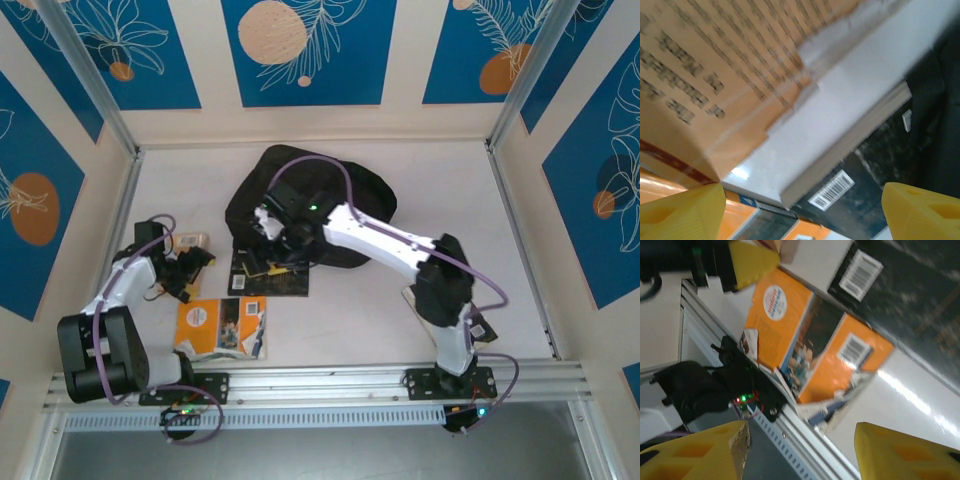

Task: Pack the student bag
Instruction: Pick up the book from the middle-left of the table.

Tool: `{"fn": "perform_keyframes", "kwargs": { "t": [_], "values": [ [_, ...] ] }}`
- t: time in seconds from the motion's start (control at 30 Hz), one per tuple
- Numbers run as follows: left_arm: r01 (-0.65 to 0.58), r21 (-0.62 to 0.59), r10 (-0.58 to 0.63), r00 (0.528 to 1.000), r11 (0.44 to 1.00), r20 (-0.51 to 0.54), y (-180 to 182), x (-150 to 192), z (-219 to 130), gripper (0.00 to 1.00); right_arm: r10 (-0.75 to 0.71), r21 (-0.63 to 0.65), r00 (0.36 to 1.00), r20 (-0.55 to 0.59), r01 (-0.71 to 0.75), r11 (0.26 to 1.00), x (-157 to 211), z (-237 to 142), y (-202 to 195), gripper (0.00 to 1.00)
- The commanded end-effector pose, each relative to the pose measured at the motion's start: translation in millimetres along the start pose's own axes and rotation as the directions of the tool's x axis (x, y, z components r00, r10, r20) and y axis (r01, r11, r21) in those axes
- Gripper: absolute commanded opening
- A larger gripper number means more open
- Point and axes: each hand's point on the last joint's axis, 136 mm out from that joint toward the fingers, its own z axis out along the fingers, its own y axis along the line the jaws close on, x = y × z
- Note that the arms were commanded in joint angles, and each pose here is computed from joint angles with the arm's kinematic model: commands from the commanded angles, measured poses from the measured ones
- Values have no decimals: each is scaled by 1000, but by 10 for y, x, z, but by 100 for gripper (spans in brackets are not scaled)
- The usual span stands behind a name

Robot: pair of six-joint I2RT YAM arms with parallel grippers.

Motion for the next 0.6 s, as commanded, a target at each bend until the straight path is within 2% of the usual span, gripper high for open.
{"fn": "perform_keyframes", "kwargs": {
  "t": [0.0,0.1,0.2,0.27,0.37,0.47,0.57],
  "values": [
    [-5,135,11,999,991,-47,-265,127,-106,77,79,19,997,-6,-79,997,-174,114,2,53],
    [-159,38,157,986,987,54,-294,23,-329,75,104,47,994,17,-105,993,-325,203,-37,47],
    [-235,-84,246,956,968,158,-272,-184,-549,77,108,69,993,36,-111,991,-376,221,-84,45],
    [-224,-191,265,938,956,224,-191,-345,-678,82,107,80,994,32,-109,991,-352,231,-114,45],
    [-145,-318,250,914,937,320,-11,-591,-817,93,110,95,994,7,-110,989,-264,239,-168,45],
    [-69,-335,200,905,940,376,77,-821,-794,100,100,92,995,-15,-99,991,-164,218,-193,46],
    [-4,-315,133,911,949,390,160,-1057,-688,100,89,78,996,-29,-86,993,-85,172,-193,49]
  ]
}}
